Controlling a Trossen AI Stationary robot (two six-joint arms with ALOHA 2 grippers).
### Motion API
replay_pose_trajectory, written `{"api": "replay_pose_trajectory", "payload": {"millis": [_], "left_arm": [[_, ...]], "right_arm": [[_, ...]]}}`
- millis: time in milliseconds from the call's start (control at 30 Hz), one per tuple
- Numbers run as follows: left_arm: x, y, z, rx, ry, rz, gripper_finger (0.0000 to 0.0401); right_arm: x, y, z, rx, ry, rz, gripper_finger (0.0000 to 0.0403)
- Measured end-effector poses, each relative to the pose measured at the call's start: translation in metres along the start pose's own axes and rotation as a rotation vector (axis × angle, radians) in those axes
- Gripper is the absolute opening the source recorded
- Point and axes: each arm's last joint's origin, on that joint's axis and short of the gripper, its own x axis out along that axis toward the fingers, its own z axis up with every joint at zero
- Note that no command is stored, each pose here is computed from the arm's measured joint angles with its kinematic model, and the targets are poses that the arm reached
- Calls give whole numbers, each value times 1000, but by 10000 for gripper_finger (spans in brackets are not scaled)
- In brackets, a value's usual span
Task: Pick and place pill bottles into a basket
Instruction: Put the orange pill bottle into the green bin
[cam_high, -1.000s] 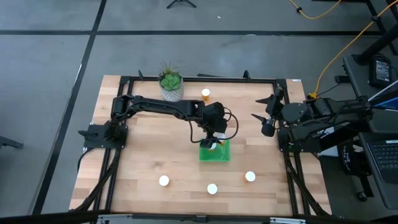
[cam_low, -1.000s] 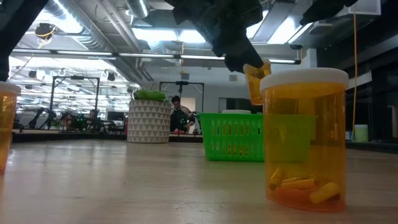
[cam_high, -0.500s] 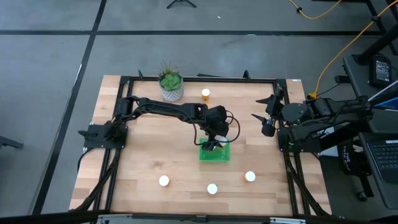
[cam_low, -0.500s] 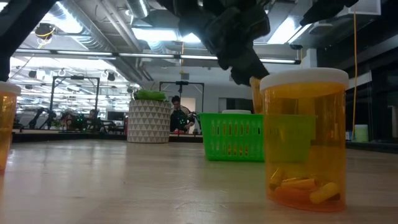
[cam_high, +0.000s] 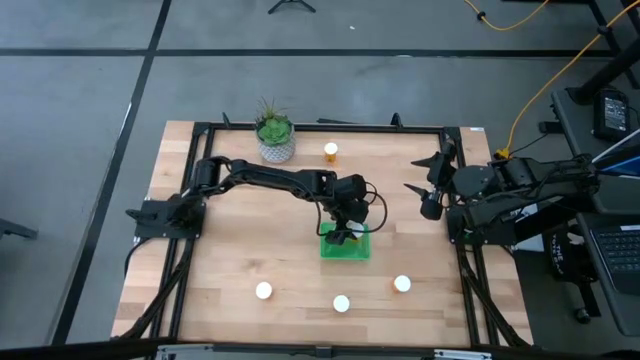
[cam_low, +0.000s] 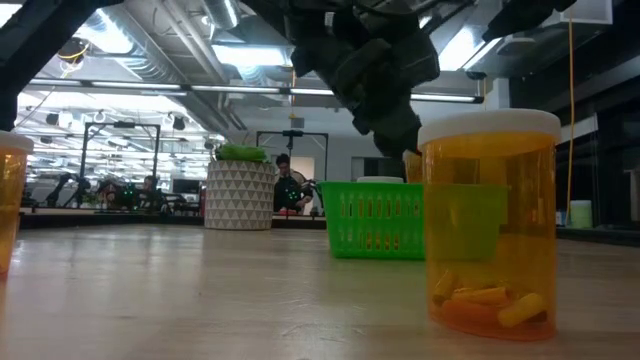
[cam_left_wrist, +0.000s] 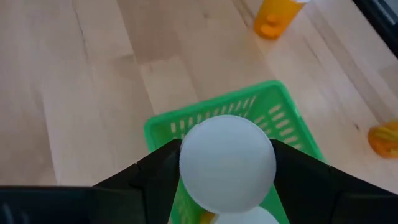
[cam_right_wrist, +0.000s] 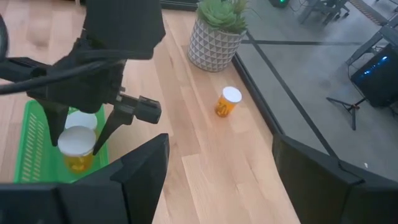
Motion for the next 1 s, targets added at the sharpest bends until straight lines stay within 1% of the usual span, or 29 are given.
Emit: {"api": "replay_pose_trajectory", "payload": {"millis": [400, 833, 933, 1000], "left_arm": [[2, 3, -2, -6, 6, 1, 231], [2, 4, -3, 2, 8, 6, 248], [2, 4, -3, 14, 13, 29, 255], [0, 6, -1, 15, 17, 63, 261]], "right_arm": [[0, 0, 0, -3, -1, 2, 287], [0, 0, 0, -1, -3, 3, 287], [0, 0, 1, 2, -8, 3, 287], [0, 0, 1, 5, -13, 4, 287]]}}
